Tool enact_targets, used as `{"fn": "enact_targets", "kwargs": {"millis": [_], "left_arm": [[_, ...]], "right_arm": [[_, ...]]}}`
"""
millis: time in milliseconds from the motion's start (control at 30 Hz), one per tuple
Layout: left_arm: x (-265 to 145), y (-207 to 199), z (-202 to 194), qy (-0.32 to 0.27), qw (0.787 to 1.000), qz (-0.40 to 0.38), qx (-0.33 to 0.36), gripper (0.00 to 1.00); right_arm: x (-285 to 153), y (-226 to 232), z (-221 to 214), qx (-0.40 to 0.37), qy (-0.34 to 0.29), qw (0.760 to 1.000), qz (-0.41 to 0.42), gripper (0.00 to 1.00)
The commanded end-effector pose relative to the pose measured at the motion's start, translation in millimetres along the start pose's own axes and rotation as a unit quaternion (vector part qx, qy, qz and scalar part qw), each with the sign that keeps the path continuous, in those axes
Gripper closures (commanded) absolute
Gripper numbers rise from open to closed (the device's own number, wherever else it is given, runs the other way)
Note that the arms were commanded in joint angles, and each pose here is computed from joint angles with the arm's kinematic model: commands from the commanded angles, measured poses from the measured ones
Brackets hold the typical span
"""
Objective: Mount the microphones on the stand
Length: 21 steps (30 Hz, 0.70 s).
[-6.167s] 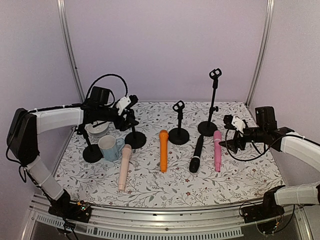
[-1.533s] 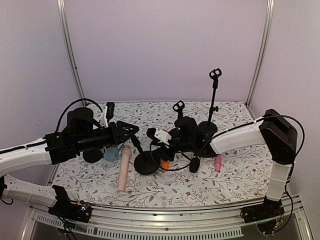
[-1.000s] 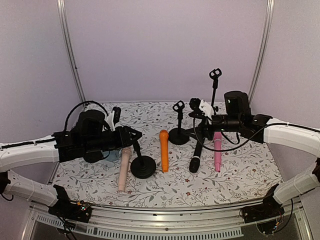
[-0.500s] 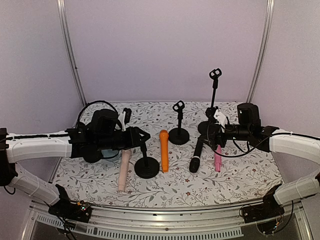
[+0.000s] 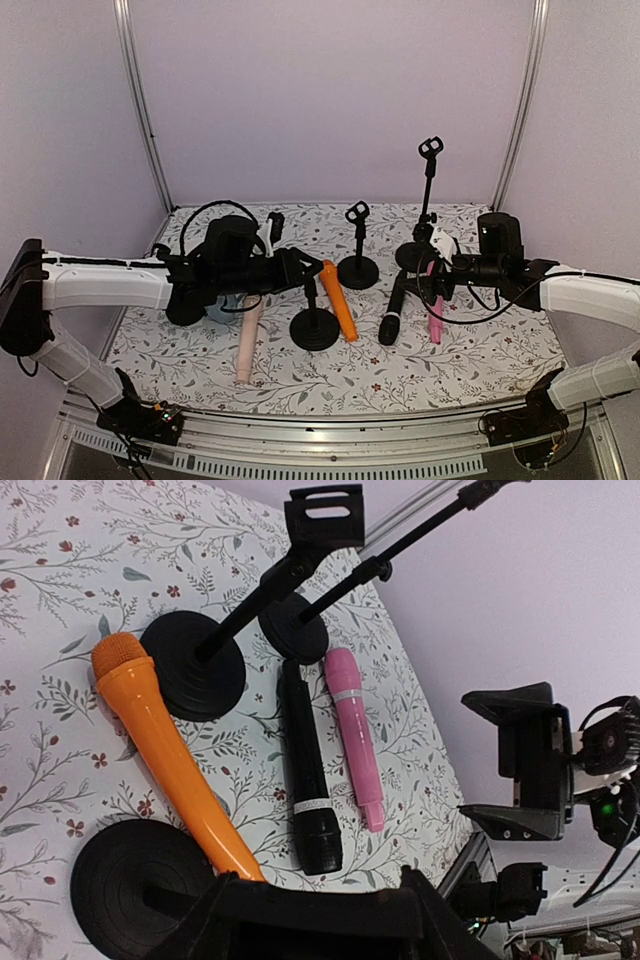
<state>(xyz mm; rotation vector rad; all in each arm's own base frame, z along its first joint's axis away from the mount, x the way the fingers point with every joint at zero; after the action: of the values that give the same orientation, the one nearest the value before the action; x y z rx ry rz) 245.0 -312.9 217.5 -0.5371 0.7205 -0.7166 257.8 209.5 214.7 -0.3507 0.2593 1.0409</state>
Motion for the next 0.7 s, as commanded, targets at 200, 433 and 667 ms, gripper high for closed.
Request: {"fn": "enact_targets", "kwargs": {"millis": [200,433,667], "left_arm": [[16.0,-30.5,3.3,-0.008,0.997,-0.078,-0.012,0.6],[6.3,-39.2,9.2,-0.009,0.999,-0.02,0.039,0.01],[-23.1,-29.5,10.2,0.035,0.994,0.063,0.085,0.01]], "right_arm": [[-5.6,-0.4,2.6,-0.03,-0.016,0.999,-0.005,0.13],[-4.2,-0.8,0.1,-0.033,-0.011,0.999,-0.006,0.13],[-7.8,-18.6,2.1,-0.007,-0.007,0.999,-0.039,0.13]]}}
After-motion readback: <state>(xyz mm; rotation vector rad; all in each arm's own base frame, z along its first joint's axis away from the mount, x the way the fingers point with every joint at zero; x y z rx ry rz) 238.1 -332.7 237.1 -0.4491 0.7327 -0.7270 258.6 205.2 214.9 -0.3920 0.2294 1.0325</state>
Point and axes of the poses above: each gripper's point midway between its finger pads, its own x axis out along the fingers, its own y axis along the line the jaws close on, z = x × y, the point moved 6 cm from there along -x, back along the fingers, and after that the axes turned 4 degrees about x, right-handed, at the moved point
